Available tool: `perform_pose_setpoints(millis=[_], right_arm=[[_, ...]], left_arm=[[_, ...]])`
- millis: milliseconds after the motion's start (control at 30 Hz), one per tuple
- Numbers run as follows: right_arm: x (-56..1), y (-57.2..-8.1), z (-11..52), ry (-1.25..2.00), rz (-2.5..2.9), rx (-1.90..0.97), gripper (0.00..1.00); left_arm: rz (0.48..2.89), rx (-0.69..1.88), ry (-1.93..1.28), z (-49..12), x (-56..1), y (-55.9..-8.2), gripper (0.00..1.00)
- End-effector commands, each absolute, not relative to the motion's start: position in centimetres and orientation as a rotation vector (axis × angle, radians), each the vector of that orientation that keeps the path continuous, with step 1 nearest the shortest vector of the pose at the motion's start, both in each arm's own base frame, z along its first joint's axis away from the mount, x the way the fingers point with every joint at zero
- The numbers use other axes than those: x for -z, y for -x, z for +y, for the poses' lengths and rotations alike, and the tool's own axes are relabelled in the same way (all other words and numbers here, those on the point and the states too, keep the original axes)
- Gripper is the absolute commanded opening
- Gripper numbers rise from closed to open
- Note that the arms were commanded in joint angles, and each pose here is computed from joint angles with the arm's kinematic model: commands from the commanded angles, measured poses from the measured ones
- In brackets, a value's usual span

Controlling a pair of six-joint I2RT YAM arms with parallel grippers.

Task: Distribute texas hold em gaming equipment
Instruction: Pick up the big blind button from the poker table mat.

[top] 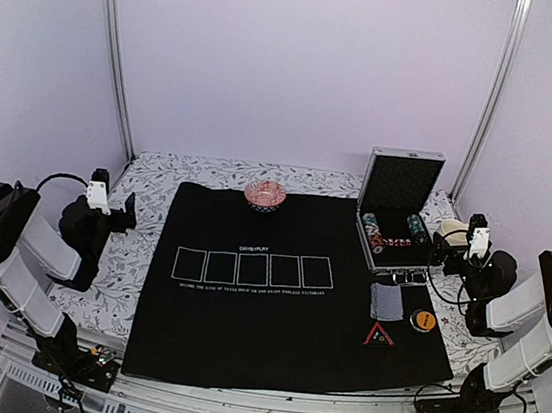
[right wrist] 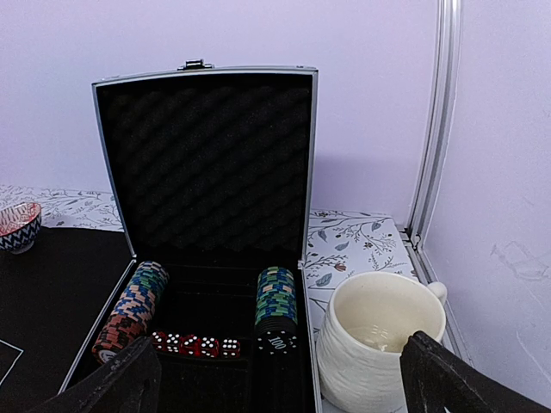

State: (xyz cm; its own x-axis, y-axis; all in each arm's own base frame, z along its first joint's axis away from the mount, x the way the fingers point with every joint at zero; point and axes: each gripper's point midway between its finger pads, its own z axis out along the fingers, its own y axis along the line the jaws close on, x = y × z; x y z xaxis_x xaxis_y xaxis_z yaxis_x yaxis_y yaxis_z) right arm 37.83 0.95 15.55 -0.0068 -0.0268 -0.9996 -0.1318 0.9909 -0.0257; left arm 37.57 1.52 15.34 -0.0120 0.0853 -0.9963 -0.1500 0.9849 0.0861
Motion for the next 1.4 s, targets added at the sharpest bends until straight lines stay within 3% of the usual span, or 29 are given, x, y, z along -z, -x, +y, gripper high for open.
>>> perform_pose_setpoints(millis=[0,233,400,500,567,700,900,1033,1200,1367], right_arm=[[-15.7,-38.1,1.1,0.122,1.573,-0.099,0.99],[-17.1,-37.4,0.7,0.105,1.561,-0.08,0.99],[-23.9,-36.0,0.6,0.04,1.454,-0.124,0.99],[-28.9,-35.3,2.7,0.136,1.412,-0.224,0.99],[-32.1,-34.7,3.8,0.178,1.403,-0.288,0.99],[-37.3,-32.3,7.3,0.311,1.33,-0.504,0.99],[-41.1,-31.4,10.4,0.336,1.447,-0.794,0.99],[-40.6,-32.4,13.4,0.286,1.593,-0.772,0.99],[-35.1,-32.9,20.3,0.358,1.911,-0.625,0.99],[-28.0,-32.2,23.5,0.375,2.247,-0.343,0.99]], left_arm=[[1.572,-0.156,0.04,1.5,-15.7,-38.1,0.98],[1.576,-0.151,0.038,1.5,-15.6,-38.2,0.98],[1.567,-0.162,0.066,2.1,-15.9,-38.2,0.98],[1.608,-0.316,0.367,6.6,-17.3,-37.5,0.98],[1.542,-0.371,0.529,8.7,-21.3,-37.3,0.98],[1.372,-0.215,0.429,5.0,-31.5,-37.7,0.98],[1.274,0.079,0.068,-5.9,-44.2,-36.3,0.98],[1.246,0.171,-0.201,-12.6,-48.6,-33.4,0.98],[1.236,0.323,-0.586,-20.1,-48.4,-28.6,0.98],[0.897,0.651,-1.161,-26.1,-44.9,-18.0,0.98]])
